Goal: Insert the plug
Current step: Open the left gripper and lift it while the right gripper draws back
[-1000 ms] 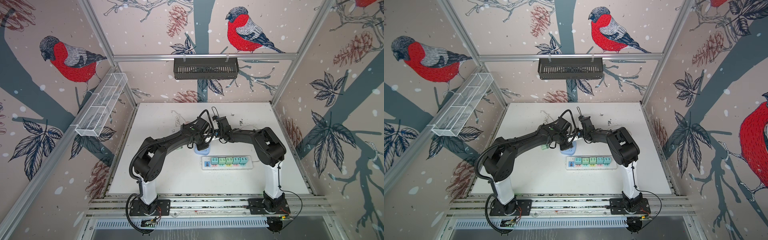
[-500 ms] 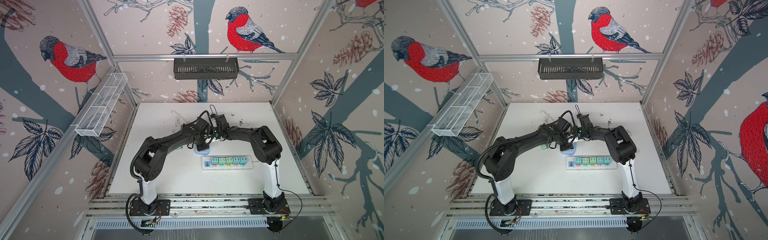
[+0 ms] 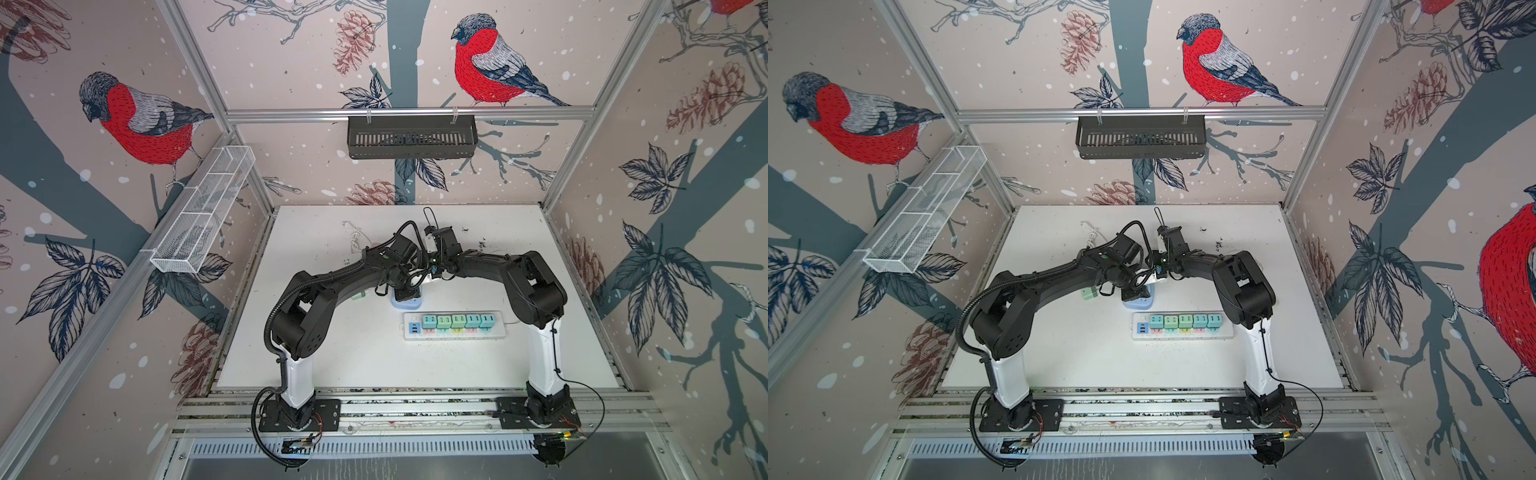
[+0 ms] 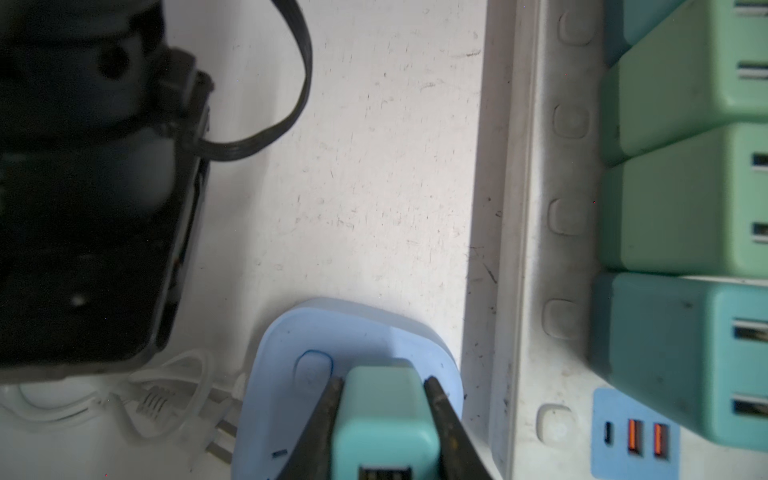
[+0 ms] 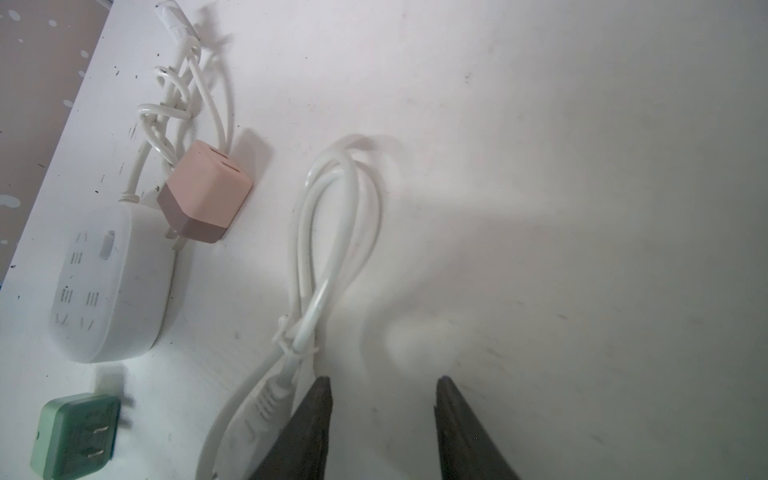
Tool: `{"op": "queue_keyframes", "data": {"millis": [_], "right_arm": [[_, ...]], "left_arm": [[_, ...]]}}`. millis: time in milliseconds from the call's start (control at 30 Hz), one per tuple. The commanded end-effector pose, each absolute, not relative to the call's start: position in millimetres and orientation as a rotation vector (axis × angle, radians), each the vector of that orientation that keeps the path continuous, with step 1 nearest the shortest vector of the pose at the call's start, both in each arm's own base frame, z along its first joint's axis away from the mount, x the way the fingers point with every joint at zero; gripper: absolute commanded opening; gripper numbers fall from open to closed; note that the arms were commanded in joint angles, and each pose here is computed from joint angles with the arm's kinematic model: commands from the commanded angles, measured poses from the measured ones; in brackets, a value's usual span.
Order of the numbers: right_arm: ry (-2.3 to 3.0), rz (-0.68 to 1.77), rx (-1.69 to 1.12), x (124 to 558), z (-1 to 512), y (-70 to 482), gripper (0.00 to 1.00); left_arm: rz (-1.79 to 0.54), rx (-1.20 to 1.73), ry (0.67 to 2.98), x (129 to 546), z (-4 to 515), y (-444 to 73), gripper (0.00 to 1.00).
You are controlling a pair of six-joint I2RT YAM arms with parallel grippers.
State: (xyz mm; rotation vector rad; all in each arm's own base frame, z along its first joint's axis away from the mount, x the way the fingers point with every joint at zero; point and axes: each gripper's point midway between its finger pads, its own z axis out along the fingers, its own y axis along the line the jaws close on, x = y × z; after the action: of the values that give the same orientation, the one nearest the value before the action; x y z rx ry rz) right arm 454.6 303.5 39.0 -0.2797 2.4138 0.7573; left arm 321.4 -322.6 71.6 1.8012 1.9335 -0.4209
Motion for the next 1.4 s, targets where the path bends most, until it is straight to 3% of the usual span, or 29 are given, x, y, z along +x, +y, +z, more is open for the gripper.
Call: {"op": "queue_keyframes", "data": {"millis": [0, 567, 700, 733, 767, 1100, 1233, 1367], "right_arm": [[2.387, 0.744, -0.277, 455, 52, 294, 0.44], [2.236, 0.686, -0.155, 441, 122, 225, 0.48], [2.186, 0.657, -0.123, 431, 140, 204, 0.52], [2.174, 0.642, -0.118, 429, 145, 200, 0.54], [2.166, 0.623, -0.113, 426, 148, 196, 0.55], [2.067, 0.594, -0.116, 401, 181, 185, 0.62], [2.042, 0.564, -0.173, 394, 190, 196, 0.64], [2.027, 0.516, -0.211, 390, 197, 212, 0.64]], "left_arm": [[-0.396, 1.863, 2.018, 316, 47, -305, 0.00], [-0.392, 1.769, 2.093, 328, 47, -302, 0.00], [-0.323, 1.625, 2.082, 345, 73, -303, 0.34], [-0.322, 1.591, 2.068, 347, 86, -304, 0.52], [-0.324, 1.557, 2.051, 348, 101, -304, 0.97], [-0.458, 1.283, 1.657, 306, 242, -296, 0.98], [-0.396, 0.931, 1.600, 305, 274, -258, 0.98], [-0.271, 0.476, 1.616, 313, 272, -188, 0.98]]}}
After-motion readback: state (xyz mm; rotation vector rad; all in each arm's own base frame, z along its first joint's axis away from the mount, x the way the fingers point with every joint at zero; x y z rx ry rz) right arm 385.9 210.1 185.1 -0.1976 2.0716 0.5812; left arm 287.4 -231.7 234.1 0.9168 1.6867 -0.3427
